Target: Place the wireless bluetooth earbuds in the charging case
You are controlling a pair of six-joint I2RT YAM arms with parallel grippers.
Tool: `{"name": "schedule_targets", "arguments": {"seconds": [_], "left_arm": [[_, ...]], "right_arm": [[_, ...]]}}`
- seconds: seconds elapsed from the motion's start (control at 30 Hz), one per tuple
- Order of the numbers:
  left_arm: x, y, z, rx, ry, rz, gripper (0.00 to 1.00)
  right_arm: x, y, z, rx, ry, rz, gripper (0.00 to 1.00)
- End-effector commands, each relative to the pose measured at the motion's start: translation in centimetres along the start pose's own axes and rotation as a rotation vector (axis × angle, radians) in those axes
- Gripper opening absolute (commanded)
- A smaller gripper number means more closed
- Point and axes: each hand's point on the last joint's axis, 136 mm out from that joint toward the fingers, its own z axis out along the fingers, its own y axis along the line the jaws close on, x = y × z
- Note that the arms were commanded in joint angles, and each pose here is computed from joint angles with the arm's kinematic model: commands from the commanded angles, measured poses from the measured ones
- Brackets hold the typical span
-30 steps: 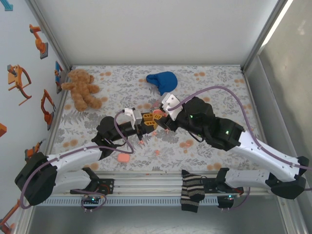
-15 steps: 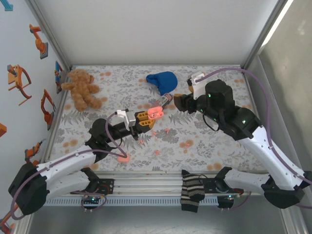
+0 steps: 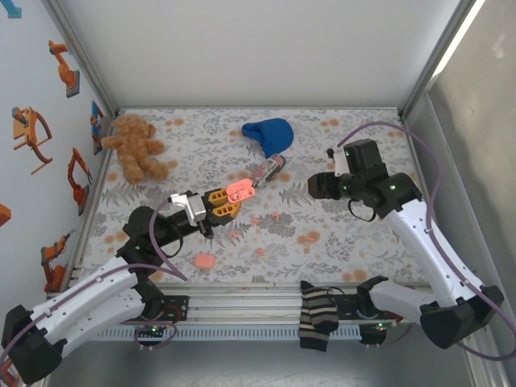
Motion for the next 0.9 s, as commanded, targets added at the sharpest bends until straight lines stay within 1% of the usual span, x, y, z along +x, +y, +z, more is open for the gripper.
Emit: {"name": "schedule_targets", "arguments": {"seconds": [0.0,0.17,0.37,0.53,0.63,0.87], "left_arm": [[-0.6,-0.3,-0.4,0.002,-0.001,0.043,0.00],[-1.0,-0.4,-0.8,0.002,-0.007,0.062,0.00],[-0.8,-0.7,-0.9,0.012,-0.005,0.063,0.00],[-0.4,-0.8,-1.1,0.012,0.001,0.058,0.00],[-0.5,-0.9,-1.3,0.011,-0.007,0.057,0.00],[-1.2,-1.1,-1.5,0.017,-0.032,0.049,0.00]], "right_arm": [[3.8,-0.4,1.8,-0.031,0.172,0.083,0.64],[7.2,-1.8,4.3,0.008,0.303,0.139,0.63],[10.5,-2.6,6.5,0.023,0.433,0.167,0.56],[12.6,-3.6,8.0,0.046,0.492,0.181,0.52],[13.7,-3.8,8.9,0.045,0.524,0.191,0.48],[15.4,-4.3,10.9,0.043,0.566,0.215,0.45]]}}
